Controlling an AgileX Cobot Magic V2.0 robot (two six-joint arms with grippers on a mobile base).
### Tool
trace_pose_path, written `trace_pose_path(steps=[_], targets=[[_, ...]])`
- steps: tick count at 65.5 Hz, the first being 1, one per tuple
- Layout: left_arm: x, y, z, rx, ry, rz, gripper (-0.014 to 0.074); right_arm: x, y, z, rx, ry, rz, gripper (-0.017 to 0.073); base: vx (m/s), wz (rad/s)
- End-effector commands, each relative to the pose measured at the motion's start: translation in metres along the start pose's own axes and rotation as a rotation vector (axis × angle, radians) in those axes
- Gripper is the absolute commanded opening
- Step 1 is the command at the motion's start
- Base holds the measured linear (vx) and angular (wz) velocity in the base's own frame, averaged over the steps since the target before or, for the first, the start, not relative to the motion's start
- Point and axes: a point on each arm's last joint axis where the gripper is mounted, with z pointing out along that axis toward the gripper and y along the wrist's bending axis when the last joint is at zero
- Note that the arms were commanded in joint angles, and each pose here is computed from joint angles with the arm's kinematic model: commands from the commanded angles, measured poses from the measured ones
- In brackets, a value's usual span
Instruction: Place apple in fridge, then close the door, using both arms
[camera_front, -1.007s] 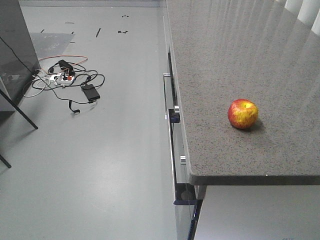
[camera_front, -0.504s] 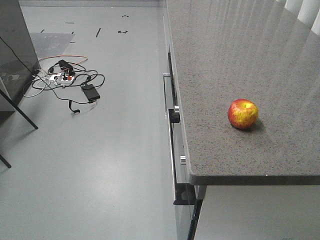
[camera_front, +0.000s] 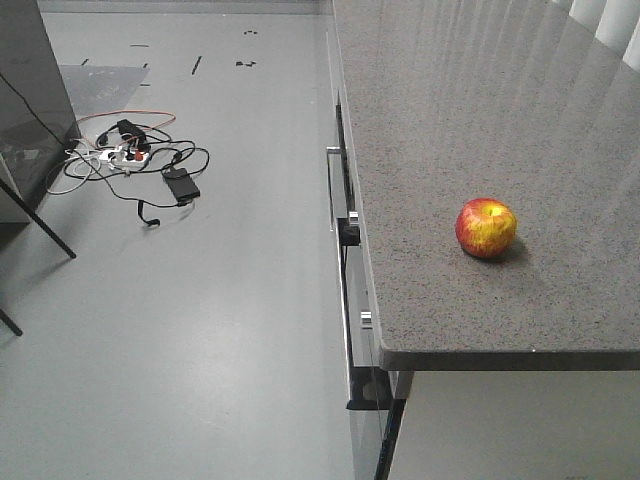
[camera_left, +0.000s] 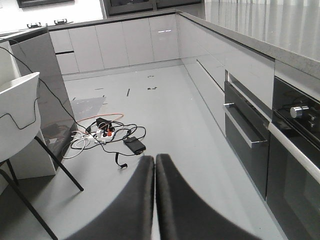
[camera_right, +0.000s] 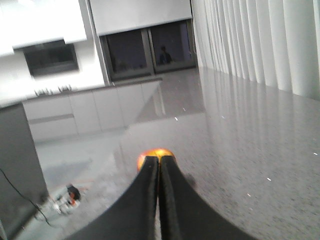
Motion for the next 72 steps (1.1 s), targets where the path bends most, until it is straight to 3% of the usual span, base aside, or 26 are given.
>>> trace_pose_path(steps=[1, 6, 19, 27, 32, 45, 50, 64, 72], targets=[[-0.003, -0.002, -0.001, 0.016, -0.074, 0.0, -0.0008, -0.012, 0.002, 0.0, -0.025, -0.103, 0.069, -0.0004, 0.0, 0.0], [-0.003, -0.002, -0.001, 0.016, -0.074, 0.0, -0.0008, -0.031, 0.006, 0.0, -0.026, -0.111, 0.075, -0.0004, 0.0, 0.0], [-0.003, -0.002, -0.001, 0.016, -0.074, 0.0, -0.0008, -0.099, 0.018, 0.007, 0.015, -0.006, 0.008, 0.0004, 0.0, 0.0], [-0.003, -0.002, -0.001, 0.016, -0.074, 0.0, -0.0008, -0.131, 0.023, 0.029, 0.036, 0.099, -0.091, 0.0069, 0.0, 0.0], [-0.003, -0.002, -0.001, 0.016, -0.074, 0.0, -0.0008, -0.14, 0.026, 0.045, 0.031, 0.175, -0.169, 0.0165, 0.0, 0.0], [-0.003, -0.002, -0.001, 0.016, -0.074, 0.0, -0.0008, -0.157, 0.034, 0.087, -0.023, 0.247, -0.24, 0.0613, 0.0, 0.0], [-0.003, -0.002, -0.001, 0.016, -0.074, 0.0, -0.0008, -0.156, 0.033, 0.101, -0.023, 0.228, -0.283, 0.0729, 0.0, 0.0], [-0.003, -0.002, -0.001, 0.016, -0.074, 0.0, -0.0008, -0.144, 0.03, 0.131, -0.021, 0.265, -0.346, 0.071, 0.0, 0.0], [-0.003, -0.002, -0.001, 0.016, -0.074, 0.0, -0.0008, -0.145, 0.031, 0.158, -0.028, 0.325, -0.318, 0.0696, 0.0, 0.0]])
